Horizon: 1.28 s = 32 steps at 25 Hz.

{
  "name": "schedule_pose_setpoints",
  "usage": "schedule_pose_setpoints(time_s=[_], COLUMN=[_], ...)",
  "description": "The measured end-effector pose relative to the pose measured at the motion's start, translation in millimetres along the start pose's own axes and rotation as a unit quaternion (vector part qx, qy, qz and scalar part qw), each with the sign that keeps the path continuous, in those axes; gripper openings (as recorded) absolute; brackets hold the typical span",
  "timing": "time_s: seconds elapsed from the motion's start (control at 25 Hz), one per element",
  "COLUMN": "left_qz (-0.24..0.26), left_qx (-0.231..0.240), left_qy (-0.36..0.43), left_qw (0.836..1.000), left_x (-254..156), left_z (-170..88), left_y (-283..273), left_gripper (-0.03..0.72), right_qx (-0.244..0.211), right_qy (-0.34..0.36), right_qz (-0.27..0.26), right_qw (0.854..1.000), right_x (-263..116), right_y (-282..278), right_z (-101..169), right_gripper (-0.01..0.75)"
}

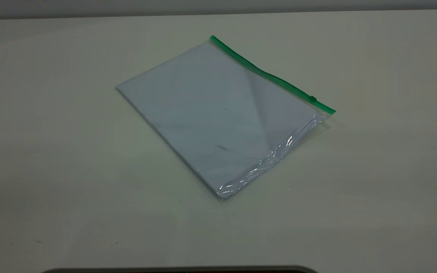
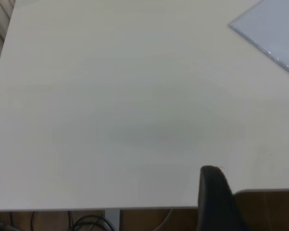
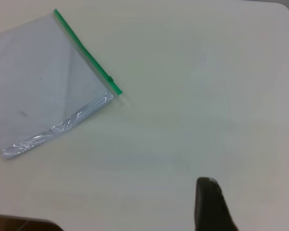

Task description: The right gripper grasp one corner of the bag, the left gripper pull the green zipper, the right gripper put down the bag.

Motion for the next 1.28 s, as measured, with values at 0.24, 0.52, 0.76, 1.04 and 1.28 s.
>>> schedule_pose_setpoints(time_s=[0.24, 0.52, 0.76, 1.04, 1.28], left_qz=[0.0, -0.001, -0.002, -0.073, -0.026], left_qx=[0.0, 0.0, 0.0, 0.004, -0.011], left_qy=[0.0, 0.0, 0.0, 0.0, 0.012], left_qw=[1.0, 1.0, 1.0, 0.997, 1.0], left_x=[0.0, 0.3, 0.8, 30.8, 68.3], left_z=[0.0, 0.0, -0.1, 1.9, 1.7], left_y=[0.0, 0.0, 0.1, 1.3, 42.0], left_gripper=[0.454, 0.454, 0.454, 0.454, 0.454], right_qx=[0.0, 0.005, 0.027, 0.047, 0.043], right_qy=[0.0, 0.002, 0.013, 0.029, 0.043], right_qz=[0.0, 0.0, -0.004, -0.012, 0.024], right_qw=[1.0, 1.0, 1.0, 0.998, 0.998], right_x=[0.0, 0.0, 1.4, 9.0, 35.0], right_y=[0.0, 0.0, -0.3, 1.2, 36.3], right_z=[0.0, 1.7, 9.3, 15.9, 12.8], right_gripper=[0.452, 0.452, 0.452, 0.438, 0.459])
Point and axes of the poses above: a point on each arm's last joint axis where the gripper is mounted, y pointing out along that axis toward the gripper, z along the wrist's bending axis when the last joint is at zero, x = y × z, the point moved 8 cm from there along y, pointing out along that axis toward the gripper, and after that the axes turned 2 degrees about y, right-handed, at the moved point
